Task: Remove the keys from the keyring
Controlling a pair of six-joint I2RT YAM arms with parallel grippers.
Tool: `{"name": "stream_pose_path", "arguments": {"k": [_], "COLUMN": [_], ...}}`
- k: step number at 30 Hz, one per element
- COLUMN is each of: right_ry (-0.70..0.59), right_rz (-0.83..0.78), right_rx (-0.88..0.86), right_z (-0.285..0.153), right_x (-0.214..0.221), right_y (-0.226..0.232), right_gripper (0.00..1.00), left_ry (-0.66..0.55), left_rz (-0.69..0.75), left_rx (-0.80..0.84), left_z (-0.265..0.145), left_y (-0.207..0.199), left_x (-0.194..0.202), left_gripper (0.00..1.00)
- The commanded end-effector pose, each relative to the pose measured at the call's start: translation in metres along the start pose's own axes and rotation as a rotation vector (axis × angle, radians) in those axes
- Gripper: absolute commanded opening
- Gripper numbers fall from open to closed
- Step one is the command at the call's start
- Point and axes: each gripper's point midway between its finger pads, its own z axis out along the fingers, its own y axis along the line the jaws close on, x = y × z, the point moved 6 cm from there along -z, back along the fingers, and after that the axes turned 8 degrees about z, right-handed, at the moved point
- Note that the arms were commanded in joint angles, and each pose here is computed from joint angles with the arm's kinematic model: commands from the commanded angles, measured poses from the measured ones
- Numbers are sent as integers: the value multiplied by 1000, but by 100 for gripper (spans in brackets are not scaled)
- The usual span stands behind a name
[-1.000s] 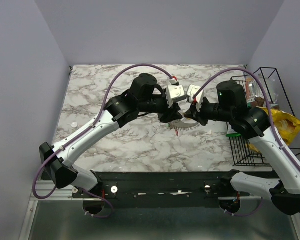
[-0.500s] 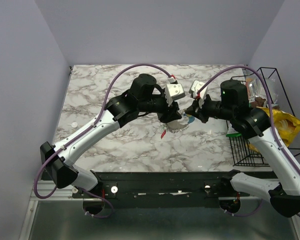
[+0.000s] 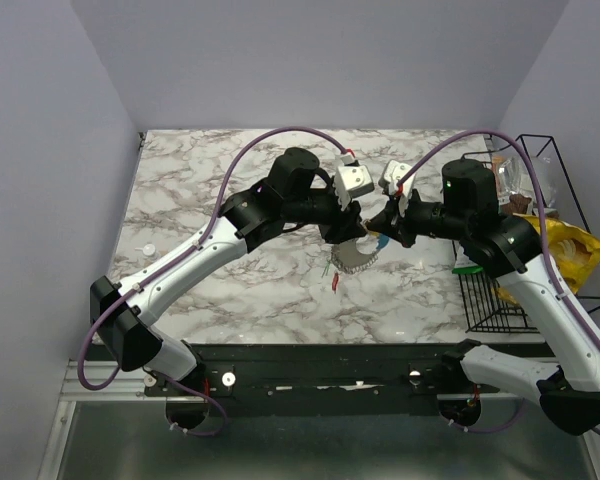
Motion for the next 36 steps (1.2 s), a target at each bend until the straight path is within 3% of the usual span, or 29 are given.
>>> {"name": "stream_pose_path", "arguments": {"k": [1, 5, 8, 17, 20, 27, 36], "right_ry": [-78, -80, -88, -77, -20, 95, 168], "right_rz": [-22, -23, -28, -53, -75, -69, -111], "right_rx": [-26, -24, 0, 145, 159, -1, -4], "right_z": [-6, -8, -11, -26, -27, -9, 4], "right_x": [-16, -16, -18, -20, -13, 15, 30], "right_y": [4, 5, 2, -25, -33, -24, -36], "right_gripper": [1, 1, 1, 1, 1, 1, 1], "left_ry": [-16, -19, -17, -19, -39, -109, -164], "left_rz": [6, 6, 7, 75, 93, 75, 95], "left_rx": [-16, -15, -15, -18, 3, 147, 335], "left_z": [2, 2, 0, -16, -24, -28, -43], "left_y": [2, 2, 1, -5, -10, -26, -51], "left_x": [-4, -6, -5, -8, -13, -29, -37], "left_gripper": [36, 8, 0, 0, 0, 0, 0]}}
